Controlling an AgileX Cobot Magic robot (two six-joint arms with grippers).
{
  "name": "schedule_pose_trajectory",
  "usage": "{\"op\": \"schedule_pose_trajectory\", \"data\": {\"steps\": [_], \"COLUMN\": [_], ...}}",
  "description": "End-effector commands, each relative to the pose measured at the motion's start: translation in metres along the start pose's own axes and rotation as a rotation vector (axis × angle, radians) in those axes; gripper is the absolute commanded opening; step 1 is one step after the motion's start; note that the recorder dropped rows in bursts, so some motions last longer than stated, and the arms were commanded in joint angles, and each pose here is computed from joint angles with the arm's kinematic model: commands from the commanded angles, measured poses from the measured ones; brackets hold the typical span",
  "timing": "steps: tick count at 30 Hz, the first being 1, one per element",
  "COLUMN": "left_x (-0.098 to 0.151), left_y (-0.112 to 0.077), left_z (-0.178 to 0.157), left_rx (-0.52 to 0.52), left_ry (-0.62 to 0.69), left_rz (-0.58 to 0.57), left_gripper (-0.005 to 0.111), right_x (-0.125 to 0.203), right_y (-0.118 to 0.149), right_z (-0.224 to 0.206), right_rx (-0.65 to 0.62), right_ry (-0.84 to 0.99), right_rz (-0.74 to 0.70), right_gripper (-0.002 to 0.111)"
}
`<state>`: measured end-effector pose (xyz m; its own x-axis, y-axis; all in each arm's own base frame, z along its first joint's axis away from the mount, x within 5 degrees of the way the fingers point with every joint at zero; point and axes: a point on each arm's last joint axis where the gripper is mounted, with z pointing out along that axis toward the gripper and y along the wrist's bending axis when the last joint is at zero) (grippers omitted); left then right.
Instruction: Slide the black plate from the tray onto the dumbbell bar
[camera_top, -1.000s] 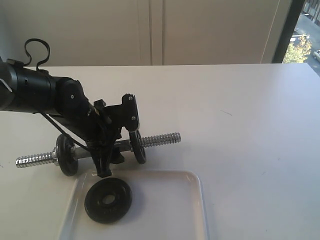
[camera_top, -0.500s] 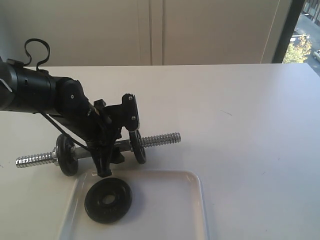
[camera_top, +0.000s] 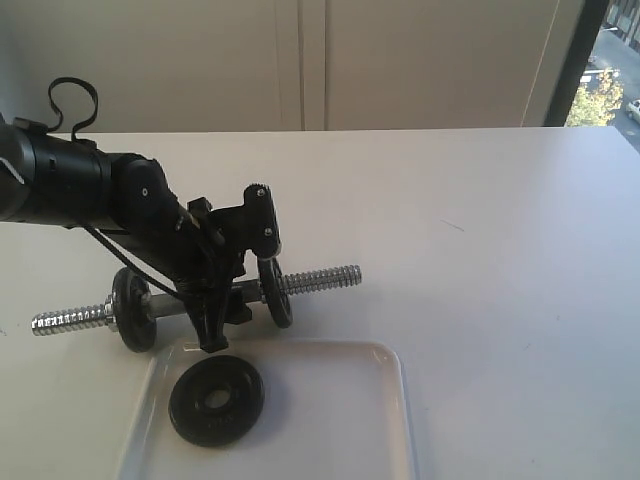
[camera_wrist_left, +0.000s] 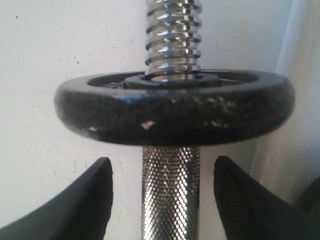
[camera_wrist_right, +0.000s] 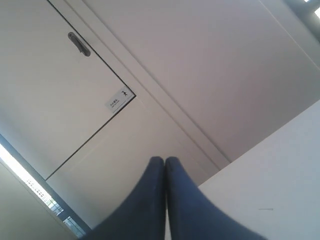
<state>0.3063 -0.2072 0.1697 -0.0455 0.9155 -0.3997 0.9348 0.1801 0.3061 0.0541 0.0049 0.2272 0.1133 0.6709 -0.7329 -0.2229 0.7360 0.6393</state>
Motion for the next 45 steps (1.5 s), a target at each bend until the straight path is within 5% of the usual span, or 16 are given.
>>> {"op": "schedule_pose_trajectory", "data": {"steps": [1,12,20,30,40,45], "left_x": [-0.002,-0.003,-0.007,-0.013,-0.016,-0.019], "left_y": [-0.002,-0.002,0.001,0.004,0.009,0.013], "left_z": [-0.001,-0.001,-0.015,-0.031,-0.039,-0.043], "left_rx": [0.012,0.019,-0.011,-0.049,-0.107,-0.149], "left_ry": [-0.006,-0.008,-0.035,-0.068,-0.102,-0.125], "left_rz": [-0.014,-0.024,-0.019,-0.013,-0.012,-0.01], "left_gripper": [0.051,0.0,0.0,0.0,0.0,0.0], "right_x": [0.0,0.005,0.01,0.008,0.026,0.054], "right_y": [0.0,-0.003,-0.007,0.005,0.036,0.057], "right_z": [-0.001,-0.001,-0.002,0.022,0.064,0.086], "right_rx": [-0.005,0.032,0.116,0.128,-0.032,-0.132], "right_ry": [-0.001,0.045,0.161,0.369,0.66,0.839], "right_rz": [-0.015,-0.015,-0.089,-0.161,-0.332,-0.445], "right_gripper": [0.0,0.0,0.001,0.023,0.026,0.044]}}
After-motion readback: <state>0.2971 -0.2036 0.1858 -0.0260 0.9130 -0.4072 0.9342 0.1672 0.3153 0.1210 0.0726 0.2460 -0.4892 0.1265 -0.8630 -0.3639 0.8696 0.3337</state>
